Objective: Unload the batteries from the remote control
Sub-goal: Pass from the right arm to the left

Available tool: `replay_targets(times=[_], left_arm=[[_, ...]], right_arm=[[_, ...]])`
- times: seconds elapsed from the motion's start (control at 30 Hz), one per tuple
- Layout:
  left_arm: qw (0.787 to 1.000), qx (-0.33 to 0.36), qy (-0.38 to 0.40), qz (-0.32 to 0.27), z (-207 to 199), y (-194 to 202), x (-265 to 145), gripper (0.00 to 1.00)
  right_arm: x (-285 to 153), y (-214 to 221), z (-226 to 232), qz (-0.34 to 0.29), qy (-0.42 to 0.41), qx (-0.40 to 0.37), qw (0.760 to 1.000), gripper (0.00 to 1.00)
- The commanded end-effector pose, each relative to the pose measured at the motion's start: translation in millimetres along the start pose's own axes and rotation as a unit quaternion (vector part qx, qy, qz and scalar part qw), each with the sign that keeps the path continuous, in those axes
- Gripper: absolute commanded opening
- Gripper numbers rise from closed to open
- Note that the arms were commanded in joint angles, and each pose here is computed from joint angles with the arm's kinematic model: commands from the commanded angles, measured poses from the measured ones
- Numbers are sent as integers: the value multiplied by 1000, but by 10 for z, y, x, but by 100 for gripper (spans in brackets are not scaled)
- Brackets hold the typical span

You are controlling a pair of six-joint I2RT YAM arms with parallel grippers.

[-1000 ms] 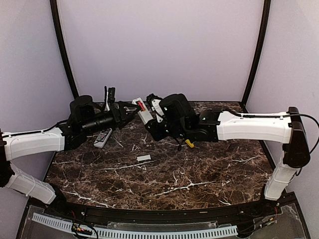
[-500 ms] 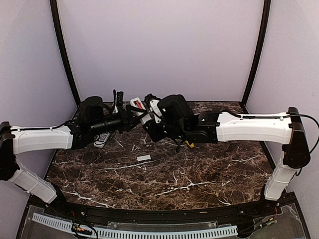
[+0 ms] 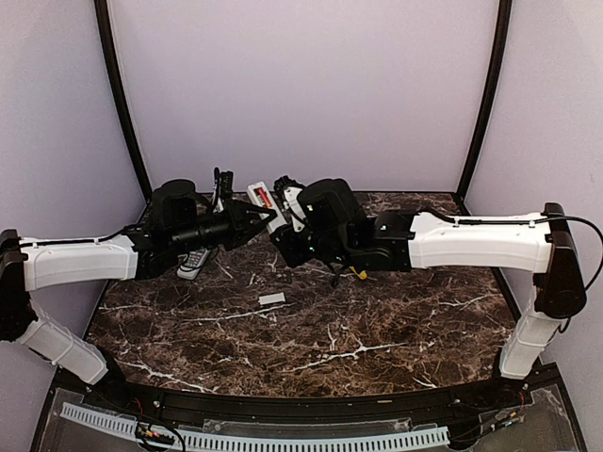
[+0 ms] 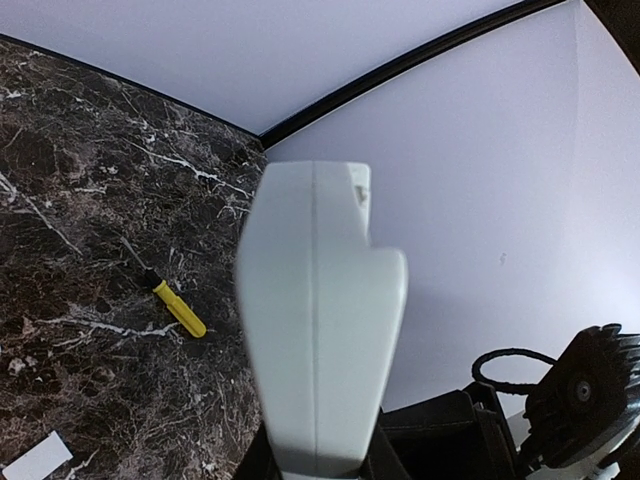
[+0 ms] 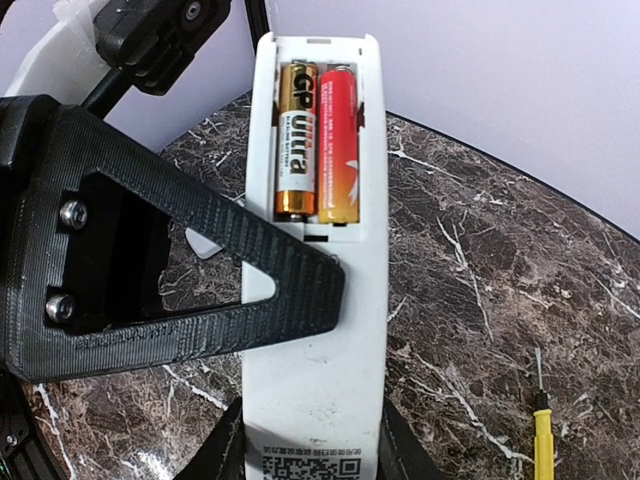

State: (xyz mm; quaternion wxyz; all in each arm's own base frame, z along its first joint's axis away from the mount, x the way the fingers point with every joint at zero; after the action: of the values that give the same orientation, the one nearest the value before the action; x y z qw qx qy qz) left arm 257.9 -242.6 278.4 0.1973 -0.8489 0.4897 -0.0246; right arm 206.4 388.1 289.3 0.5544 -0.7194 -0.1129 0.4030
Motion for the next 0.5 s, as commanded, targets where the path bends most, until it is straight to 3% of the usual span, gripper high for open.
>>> replay_targets(times=[0.0,0.03,0.17,0.33,0.47], left_arm=[[1000,22,6,2,-169,-33,-24,0],[1000,26,7,-1,-202,-48,-27,0],[999,38,1,-1,-250,-107,-39,0],[999,44,-16,5,-159,-354,-139,0],[997,52,-28,39,-25,-590,-212,0]], right_arm=[[-58,-64,26,-35,-14,4,999,37],[-75,-54,25,-38,-18,1,999,49],[-177,-20,16,-52,-41,-9,998,73],[-359,68,-59,-57,-43,-25,997,83],[-376,178,-288,-21,-7,-23,1000,82]])
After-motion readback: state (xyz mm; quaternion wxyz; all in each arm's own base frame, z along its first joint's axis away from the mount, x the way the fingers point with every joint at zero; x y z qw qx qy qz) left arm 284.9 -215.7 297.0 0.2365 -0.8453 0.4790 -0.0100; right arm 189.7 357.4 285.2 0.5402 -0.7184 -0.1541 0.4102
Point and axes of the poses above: each gripper's point midway between its finger pads, its own x axis out along the fingers, its own z axis along the line the jaws close on, y = z × x, the point moved 10 cm from there along -x, back along the fingers, and after that the axes turned 9 degrees about -x, right-handed, at the moved point
